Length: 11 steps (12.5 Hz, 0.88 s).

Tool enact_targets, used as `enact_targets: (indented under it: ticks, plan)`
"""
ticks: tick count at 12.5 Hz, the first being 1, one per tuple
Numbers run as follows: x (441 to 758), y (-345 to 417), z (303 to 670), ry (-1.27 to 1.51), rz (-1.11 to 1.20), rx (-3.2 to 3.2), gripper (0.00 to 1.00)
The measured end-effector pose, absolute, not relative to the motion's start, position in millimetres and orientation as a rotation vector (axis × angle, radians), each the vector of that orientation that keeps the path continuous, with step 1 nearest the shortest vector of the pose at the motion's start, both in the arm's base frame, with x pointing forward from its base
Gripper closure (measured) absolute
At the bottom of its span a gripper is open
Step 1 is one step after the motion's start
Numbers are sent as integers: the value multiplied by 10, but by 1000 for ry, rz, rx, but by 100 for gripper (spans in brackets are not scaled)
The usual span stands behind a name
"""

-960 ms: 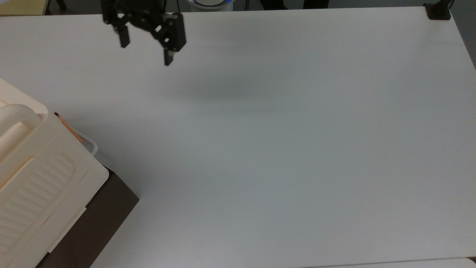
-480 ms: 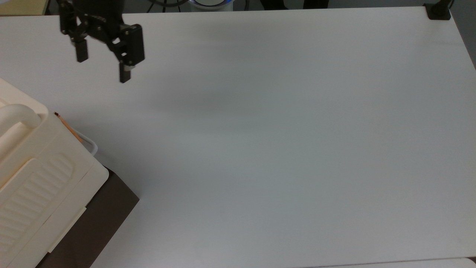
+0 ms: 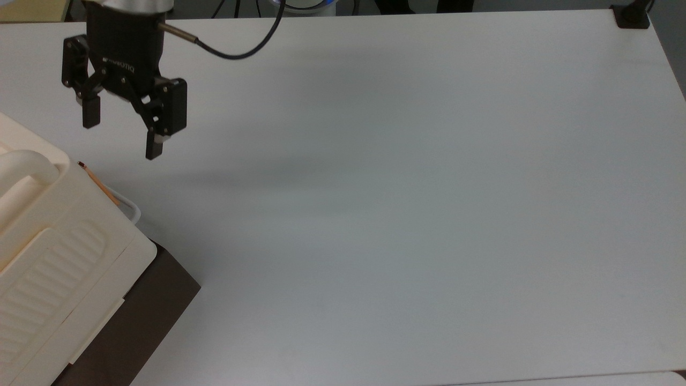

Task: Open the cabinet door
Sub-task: 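Move the open gripper toward the edge of the cream cabinet door, then lower the gripper and close it on the door's edge tab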

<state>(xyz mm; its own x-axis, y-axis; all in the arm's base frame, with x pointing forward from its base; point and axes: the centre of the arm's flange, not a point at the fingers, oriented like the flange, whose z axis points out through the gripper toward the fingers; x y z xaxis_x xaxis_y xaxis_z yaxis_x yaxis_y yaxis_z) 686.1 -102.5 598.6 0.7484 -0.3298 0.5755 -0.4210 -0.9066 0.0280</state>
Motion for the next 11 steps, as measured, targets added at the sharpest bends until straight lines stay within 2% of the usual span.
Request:
enact_targets:
  ticks: [2, 4, 6, 11]
  plan:
    - [6918, -1033, 5980, -608, 931, 2778, 9]
    - [6992, -1036, 6048, -639, 989, 2729, 9]
    - [7047, -1032, 6074, -651, 1031, 2689, 17]
    - [7142, -1099, 6002, -647, 1087, 2653, 26]
